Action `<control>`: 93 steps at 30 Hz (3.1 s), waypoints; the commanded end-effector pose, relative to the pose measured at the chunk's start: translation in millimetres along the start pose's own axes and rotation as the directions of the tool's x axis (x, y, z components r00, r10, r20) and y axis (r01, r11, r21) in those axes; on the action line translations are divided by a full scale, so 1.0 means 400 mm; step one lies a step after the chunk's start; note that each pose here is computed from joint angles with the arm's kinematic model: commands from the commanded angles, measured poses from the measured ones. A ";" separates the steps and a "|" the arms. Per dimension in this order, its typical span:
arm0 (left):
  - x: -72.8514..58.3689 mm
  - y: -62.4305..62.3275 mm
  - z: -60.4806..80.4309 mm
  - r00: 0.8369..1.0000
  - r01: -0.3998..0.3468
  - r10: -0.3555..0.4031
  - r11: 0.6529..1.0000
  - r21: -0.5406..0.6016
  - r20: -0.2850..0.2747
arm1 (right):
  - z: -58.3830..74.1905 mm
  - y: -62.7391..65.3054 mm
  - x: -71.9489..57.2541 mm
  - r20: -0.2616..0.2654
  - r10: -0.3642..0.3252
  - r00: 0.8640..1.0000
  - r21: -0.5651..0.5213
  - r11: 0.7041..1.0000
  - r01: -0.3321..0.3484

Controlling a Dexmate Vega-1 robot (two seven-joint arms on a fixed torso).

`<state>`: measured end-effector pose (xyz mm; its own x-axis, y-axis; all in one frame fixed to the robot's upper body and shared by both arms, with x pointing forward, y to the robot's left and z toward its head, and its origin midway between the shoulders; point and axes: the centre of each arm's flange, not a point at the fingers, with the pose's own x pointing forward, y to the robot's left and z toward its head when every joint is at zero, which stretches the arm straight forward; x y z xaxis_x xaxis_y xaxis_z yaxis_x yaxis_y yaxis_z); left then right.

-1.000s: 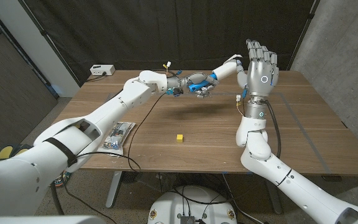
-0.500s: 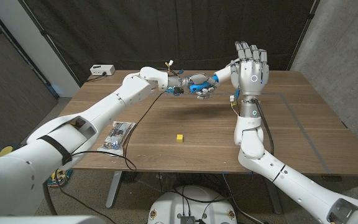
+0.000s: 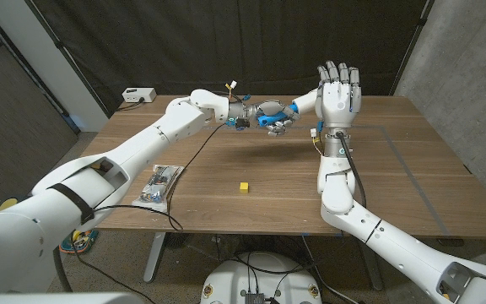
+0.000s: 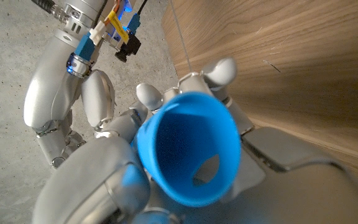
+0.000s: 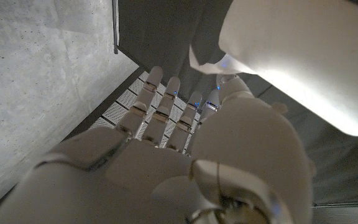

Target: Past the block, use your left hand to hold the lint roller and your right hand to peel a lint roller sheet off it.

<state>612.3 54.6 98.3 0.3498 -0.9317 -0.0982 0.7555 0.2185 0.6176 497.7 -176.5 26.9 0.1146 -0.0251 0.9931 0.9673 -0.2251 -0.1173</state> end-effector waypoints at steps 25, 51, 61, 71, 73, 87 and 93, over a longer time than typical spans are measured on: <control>0.004 0.012 -0.015 1.000 -0.008 0.008 0.999 -0.032 -0.001 | -0.065 -0.035 -0.055 -0.125 0.005 0.992 -0.049 0.999 -0.011; 0.002 0.029 -0.021 1.000 -0.004 0.004 0.999 -0.041 0.000 | -0.045 0.005 -0.041 -0.124 0.088 0.988 -0.148 0.983 -0.107; 0.005 0.039 -0.023 1.000 0.007 -0.007 0.999 -0.039 0.004 | -0.048 0.008 -0.044 -0.162 0.114 0.980 -0.198 0.970 -0.145; 0.009 0.046 -0.025 1.000 0.015 -0.014 0.999 -0.040 0.006 | -0.026 0.004 -0.042 -0.089 0.090 0.992 -0.148 0.984 -0.103; 0.008 0.047 -0.026 1.000 0.014 -0.014 0.999 -0.040 0.003 | -0.019 0.006 -0.039 -0.072 0.086 0.994 -0.128 0.987 -0.095; 0.001 0.043 -0.035 1.000 0.013 -0.013 0.999 -0.051 0.004 | 0.031 0.036 -0.006 0.042 0.039 0.998 -0.100 0.994 -0.035; -0.004 0.042 -0.036 1.000 0.007 -0.007 0.999 -0.049 0.002 | 0.038 0.045 0.005 0.047 0.110 0.993 -0.128 0.986 -0.103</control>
<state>633.3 60.8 99.2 0.3390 -0.9350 -0.1044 0.7842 0.2196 0.5804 509.8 -172.0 19.4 0.1736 -0.0296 0.9844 0.9289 -0.3271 -0.1736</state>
